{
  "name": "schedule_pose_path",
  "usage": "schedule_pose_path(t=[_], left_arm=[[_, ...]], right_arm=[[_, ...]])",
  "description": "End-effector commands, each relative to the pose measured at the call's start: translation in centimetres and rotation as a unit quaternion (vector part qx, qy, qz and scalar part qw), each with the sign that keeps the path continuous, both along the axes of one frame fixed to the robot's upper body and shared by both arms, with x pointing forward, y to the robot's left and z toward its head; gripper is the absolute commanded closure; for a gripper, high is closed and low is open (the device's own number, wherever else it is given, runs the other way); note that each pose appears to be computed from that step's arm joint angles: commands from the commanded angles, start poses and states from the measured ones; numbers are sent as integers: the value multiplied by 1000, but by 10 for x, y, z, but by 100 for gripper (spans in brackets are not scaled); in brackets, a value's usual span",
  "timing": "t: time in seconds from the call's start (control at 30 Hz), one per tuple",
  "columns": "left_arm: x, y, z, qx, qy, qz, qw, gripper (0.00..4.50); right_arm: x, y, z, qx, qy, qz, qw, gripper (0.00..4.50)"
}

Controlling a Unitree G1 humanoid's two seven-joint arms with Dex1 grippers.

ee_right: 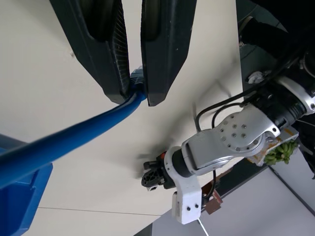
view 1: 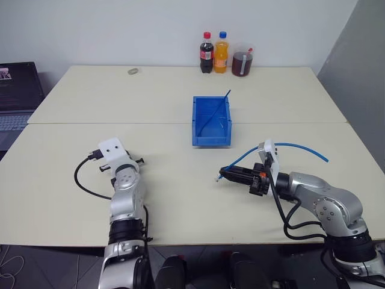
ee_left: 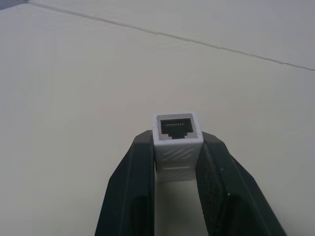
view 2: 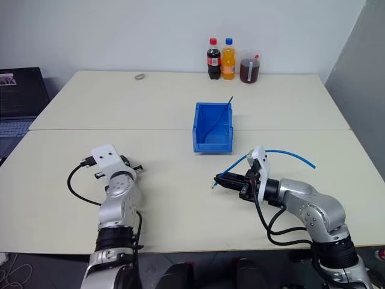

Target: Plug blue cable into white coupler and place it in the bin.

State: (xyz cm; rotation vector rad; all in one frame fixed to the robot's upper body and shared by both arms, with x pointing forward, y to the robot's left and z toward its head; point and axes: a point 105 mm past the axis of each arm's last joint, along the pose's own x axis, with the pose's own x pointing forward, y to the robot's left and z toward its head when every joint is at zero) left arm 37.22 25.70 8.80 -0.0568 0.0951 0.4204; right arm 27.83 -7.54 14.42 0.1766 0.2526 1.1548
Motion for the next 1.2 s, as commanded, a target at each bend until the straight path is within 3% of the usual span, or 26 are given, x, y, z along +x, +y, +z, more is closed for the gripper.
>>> schedule_pose_path(t=[0.03, 0.13, 0.23, 0.37, 0.53, 0.67, 0.87, 1.2], left_arm=[[-1, -15, 13, 9, -15, -175, 984, 369], [-6, -27, 12, 45, 12, -315, 948, 369], [-12, -44, 22, 96, 21, -445, 890, 369], [-29, -79, 34, 132, 41, -612, 779, 369], [-58, -115, 20, 176, 96, -747, 634, 369], [-71, -126, 9, 192, 116, -789, 572, 369], [-78, -131, -9, 209, 141, -808, 532, 369], [-76, -134, -22, 209, 151, -813, 522, 369]], right_arm=[[-4, -2, 11, 4, -31, -6, 999, 443], [-6, -3, 10, 1, -34, -10, 999, 443], [-8, -3, 9, -4, -37, -9, 999, 443], [-11, 0, 8, -25, -56, 1, 998, 443], [-17, 6, 3, -49, -79, 17, 996, 443], [-19, 6, 1, -60, -89, 21, 994, 443], [-20, 9, 4, -78, -127, 28, 988, 443], [-2, 45, 1, -102, -209, 58, 971, 443]])
